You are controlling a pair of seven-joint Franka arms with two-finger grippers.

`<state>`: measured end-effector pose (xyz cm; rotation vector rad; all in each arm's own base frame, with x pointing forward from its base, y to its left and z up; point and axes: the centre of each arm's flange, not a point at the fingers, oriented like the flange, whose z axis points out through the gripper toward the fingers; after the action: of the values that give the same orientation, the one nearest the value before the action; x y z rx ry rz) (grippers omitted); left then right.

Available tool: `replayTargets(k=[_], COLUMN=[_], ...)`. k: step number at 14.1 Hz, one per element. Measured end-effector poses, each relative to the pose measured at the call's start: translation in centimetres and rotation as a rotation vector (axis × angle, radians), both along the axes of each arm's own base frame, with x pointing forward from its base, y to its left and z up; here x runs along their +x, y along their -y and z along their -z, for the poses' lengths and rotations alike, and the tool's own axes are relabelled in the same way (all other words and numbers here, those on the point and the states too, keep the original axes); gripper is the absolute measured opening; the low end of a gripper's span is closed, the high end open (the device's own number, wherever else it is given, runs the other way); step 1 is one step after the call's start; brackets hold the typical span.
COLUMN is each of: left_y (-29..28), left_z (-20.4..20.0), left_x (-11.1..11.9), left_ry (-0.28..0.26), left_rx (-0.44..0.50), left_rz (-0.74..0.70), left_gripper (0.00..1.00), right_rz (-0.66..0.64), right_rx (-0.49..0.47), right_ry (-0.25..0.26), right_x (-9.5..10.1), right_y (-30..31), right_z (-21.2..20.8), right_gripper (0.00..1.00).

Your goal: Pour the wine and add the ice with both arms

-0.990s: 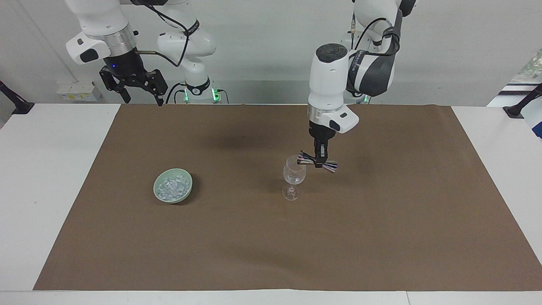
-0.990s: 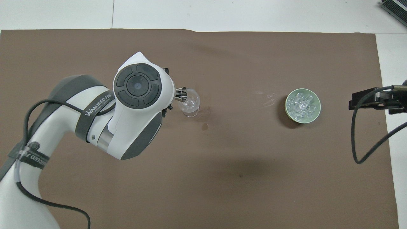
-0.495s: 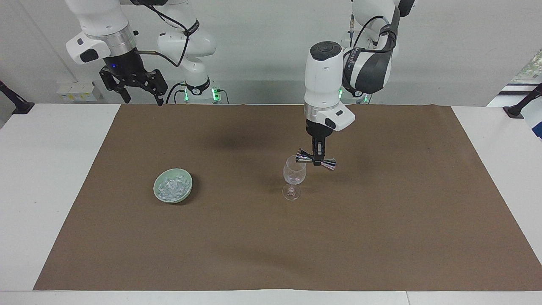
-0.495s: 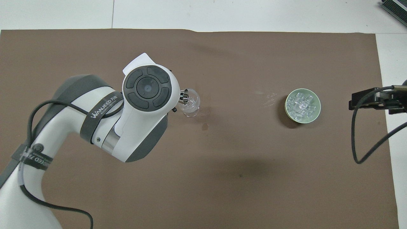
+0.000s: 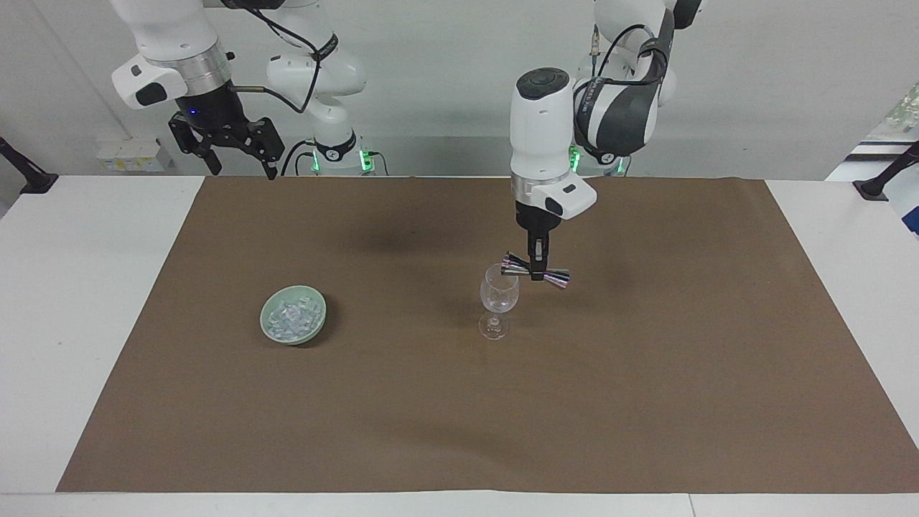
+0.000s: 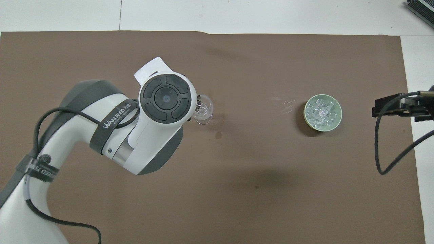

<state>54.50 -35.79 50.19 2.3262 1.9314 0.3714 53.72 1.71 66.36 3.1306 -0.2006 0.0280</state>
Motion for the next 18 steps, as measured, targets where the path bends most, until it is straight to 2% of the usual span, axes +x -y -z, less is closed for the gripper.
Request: replayTargets(k=[11, 18], left_y=[1.4, 1.7], left_z=[0.0, -0.2], left_x=[-1.0, -0.5], left_ry=[0.012, 0.028], left_rx=[0.047, 0.077], left_rz=[0.018, 0.022], left_gripper=[0.22, 0.22], right_rz=[0.000, 0.000], right_rx=[0.000, 0.000], right_ry=[0.000, 0.000], right_x=[0.0, 0.0], right_y=[0.0, 0.0], right_z=[0.0, 0.0], right_gripper=[1.00, 1.00])
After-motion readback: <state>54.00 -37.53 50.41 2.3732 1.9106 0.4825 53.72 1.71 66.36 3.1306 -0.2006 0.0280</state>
